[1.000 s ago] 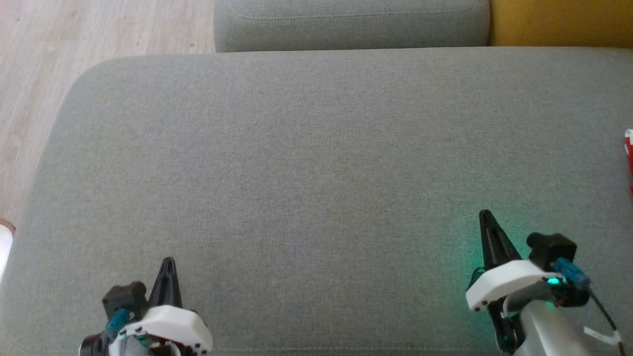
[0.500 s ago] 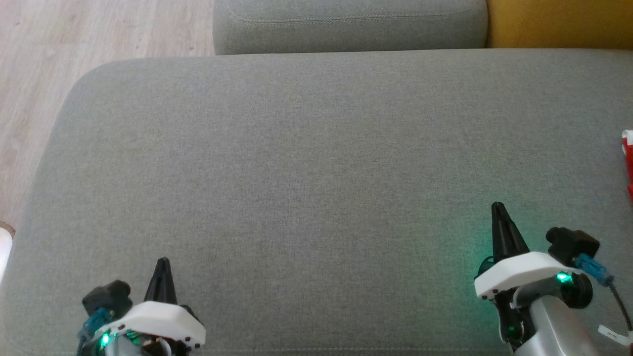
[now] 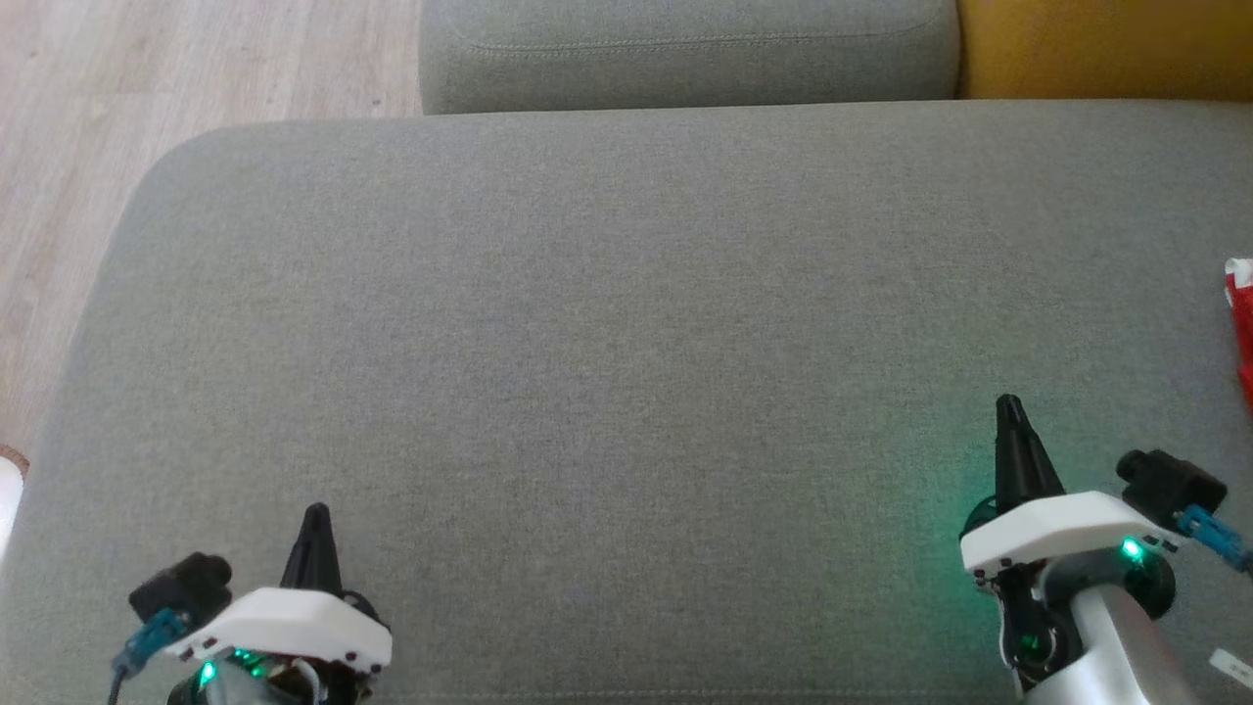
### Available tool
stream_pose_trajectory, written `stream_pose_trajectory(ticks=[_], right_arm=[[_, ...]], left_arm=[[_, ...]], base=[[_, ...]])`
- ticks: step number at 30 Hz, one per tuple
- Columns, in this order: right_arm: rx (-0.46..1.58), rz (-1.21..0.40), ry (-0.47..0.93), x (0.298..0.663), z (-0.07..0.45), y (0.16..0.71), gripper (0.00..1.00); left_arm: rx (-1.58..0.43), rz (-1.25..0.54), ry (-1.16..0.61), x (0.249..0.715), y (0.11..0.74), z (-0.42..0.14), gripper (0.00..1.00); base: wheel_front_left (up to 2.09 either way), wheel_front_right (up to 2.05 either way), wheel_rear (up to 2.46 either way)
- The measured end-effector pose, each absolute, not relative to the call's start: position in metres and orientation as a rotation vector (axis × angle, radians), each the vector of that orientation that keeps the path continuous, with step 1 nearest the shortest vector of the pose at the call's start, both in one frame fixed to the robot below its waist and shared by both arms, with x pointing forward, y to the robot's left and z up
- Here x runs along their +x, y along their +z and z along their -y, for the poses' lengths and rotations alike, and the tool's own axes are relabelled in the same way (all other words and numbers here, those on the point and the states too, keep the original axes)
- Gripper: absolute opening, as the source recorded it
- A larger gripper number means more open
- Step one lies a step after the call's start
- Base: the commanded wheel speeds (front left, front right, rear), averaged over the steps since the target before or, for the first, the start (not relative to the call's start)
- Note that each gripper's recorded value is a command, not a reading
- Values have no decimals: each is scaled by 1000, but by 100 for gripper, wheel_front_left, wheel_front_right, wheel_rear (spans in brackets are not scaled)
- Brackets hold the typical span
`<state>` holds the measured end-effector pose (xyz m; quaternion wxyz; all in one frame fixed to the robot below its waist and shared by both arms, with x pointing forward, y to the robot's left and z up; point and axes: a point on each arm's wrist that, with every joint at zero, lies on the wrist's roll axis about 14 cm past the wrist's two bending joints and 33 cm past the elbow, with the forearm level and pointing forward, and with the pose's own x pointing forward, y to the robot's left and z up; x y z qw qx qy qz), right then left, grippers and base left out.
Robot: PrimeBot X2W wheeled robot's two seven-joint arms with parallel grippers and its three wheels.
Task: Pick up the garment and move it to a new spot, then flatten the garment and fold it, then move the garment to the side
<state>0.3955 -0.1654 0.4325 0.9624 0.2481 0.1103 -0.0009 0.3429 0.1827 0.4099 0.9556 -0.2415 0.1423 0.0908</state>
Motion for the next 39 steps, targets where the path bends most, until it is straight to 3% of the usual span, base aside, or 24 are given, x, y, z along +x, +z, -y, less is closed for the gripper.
stream_pose_trajectory(ticks=[39], right_arm=[[955, -171, -96, 391, 186, 450, 0]], left_arm=[[-958, -266, 188, 354, 425, -182, 0]], base=[[0, 0, 0]])
